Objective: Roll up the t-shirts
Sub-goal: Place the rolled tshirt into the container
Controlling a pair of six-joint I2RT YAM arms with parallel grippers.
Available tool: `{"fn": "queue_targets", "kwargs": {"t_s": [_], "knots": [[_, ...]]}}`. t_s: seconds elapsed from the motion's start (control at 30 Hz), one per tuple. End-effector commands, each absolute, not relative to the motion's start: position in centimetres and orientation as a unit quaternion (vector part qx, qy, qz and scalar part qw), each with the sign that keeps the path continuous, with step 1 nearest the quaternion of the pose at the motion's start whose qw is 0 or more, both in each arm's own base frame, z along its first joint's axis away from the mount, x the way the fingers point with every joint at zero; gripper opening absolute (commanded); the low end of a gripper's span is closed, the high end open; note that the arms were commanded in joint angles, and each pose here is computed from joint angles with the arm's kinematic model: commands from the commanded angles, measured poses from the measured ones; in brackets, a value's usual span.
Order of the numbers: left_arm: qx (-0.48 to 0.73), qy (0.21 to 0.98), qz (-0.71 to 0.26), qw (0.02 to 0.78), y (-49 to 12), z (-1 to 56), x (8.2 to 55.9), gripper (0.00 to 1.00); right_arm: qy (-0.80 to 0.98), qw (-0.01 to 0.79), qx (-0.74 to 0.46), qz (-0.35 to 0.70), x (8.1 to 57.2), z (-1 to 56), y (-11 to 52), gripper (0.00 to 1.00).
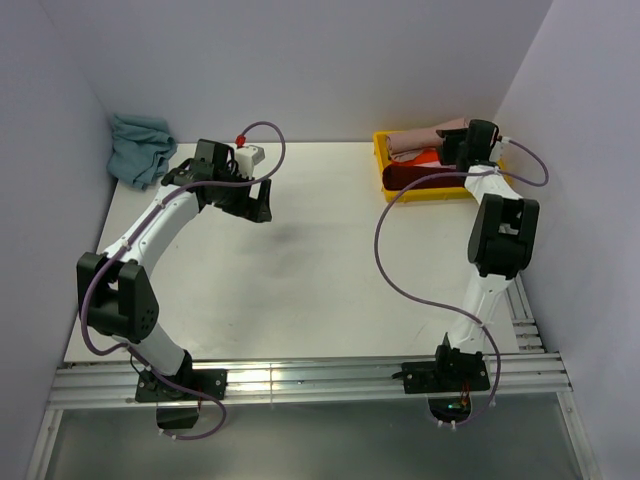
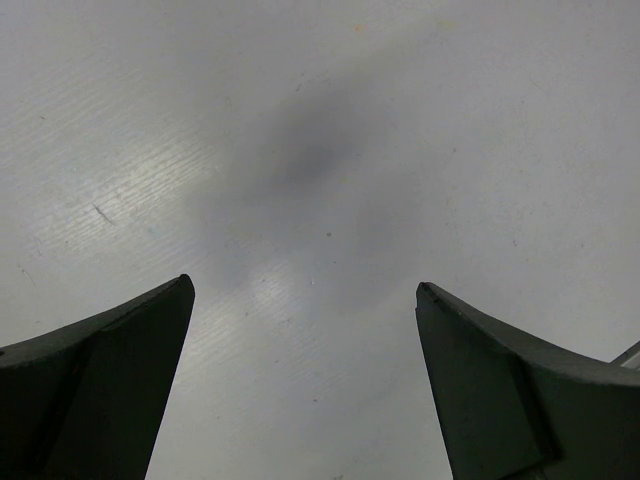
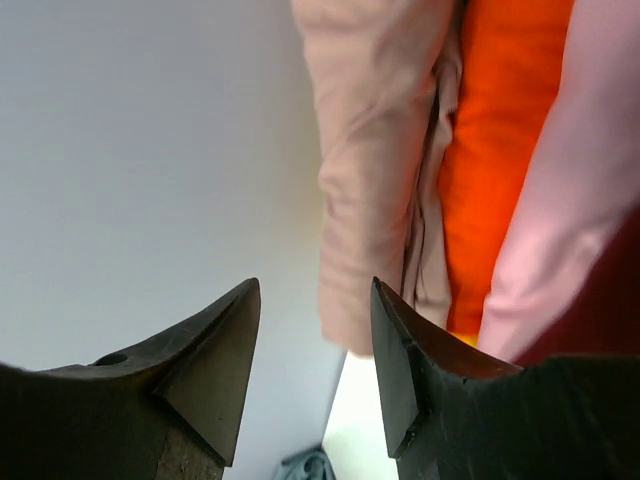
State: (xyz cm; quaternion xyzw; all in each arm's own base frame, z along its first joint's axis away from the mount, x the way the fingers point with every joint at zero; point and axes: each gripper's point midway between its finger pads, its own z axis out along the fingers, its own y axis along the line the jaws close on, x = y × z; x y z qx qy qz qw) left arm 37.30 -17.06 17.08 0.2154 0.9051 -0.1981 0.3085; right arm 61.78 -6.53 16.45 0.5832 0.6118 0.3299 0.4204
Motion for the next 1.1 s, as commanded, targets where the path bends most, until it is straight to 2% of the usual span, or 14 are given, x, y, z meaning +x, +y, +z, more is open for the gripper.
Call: {"fn": "queue_targets", "kwargs": {"t_s": [0.0, 0.03, 0.1, 0.13, 0.2, 0.23, 0.3, 0.33, 0.5, 0.57, 0.6, 0.7, 0.9, 1.07], "knots": [[0.224, 0.882, -0.194, 0.366, -16.8, 20.7, 38.2, 0.99, 0.62, 0.446, 0.539, 0.356, 59.5, 20.7, -4.9, 0.56], [0.222, 0.881, -0.193, 0.37, -16.7, 20.8, 38.2, 0.99, 0.618, 0.46, 0.525, 0.361, 58.6, 22.7, -4.5, 0.57], [0.215, 0.879, -0.19, 0.38, -16.2, 21.5, 38.1, 0.99, 0.644, 0.452, 0.509, 0.35, 56.8, 21.8, -2.8, 0.57], [0.21, 0.88, -0.188, 0.382, -15.6, 21.4, 38.1, 0.99, 0.645, 0.465, 0.494, 0.353, 55.6, 23.7, -2.2, 0.57], [0.198, 0.881, -0.185, 0.388, -14.5, 21.5, 37.8, 0.99, 0.673, 0.463, 0.471, 0.334, 53.2, 22.5, -0.4, 0.58], [0.194, 0.879, -0.184, 0.395, -14.2, 21.7, 37.8, 0.99, 0.671, 0.483, 0.451, 0.336, 51.8, 24.6, 0.2, 0.59], [0.183, 0.881, -0.178, 0.399, -13.1, 21.3, 37.4, 0.99, 0.703, 0.485, 0.424, 0.301, 49.1, 23.1, 1.8, 0.6], [0.18, 0.882, -0.176, 0.398, -12.7, 21.1, 37.2, 0.99, 0.7, 0.507, 0.405, 0.297, 47.6, 25.0, 2.3, 0.61], [0.162, 0.884, -0.157, 0.41, -10.8, 20.4, 36.2, 0.99, 0.733, 0.561, 0.314, 0.221, 40.1, 25.2, 6.3, 0.64], [0.161, 0.884, -0.156, 0.41, -10.5, 20.6, 35.8, 0.99, 0.749, 0.562, 0.287, 0.204, 37.8, 23.6, 7.4, 0.65], [0.161, 0.884, -0.155, 0.41, -10.4, 20.6, 35.5, 0.99, 0.739, 0.578, 0.275, 0.211, 36.3, 24.8, 8.1, 0.65], [0.159, 0.881, -0.146, 0.42, -10.0, 21.1, 34.9, 0.99, 0.748, 0.574, 0.252, 0.22, 33.0, 23.4, 8.9, 0.67], [0.152, 0.88, -0.139, 0.428, -9.5, 21.4, 33.9, 0.99, 0.747, 0.588, 0.227, 0.213, 28.8, 21.9, 8.0, 0.71], [0.146, 0.878, -0.145, 0.432, -9.6, 21.5, 33.5, 0.99, 0.753, 0.588, 0.209, 0.207, 27.9, 22.1, 7.8, 0.72]]}}
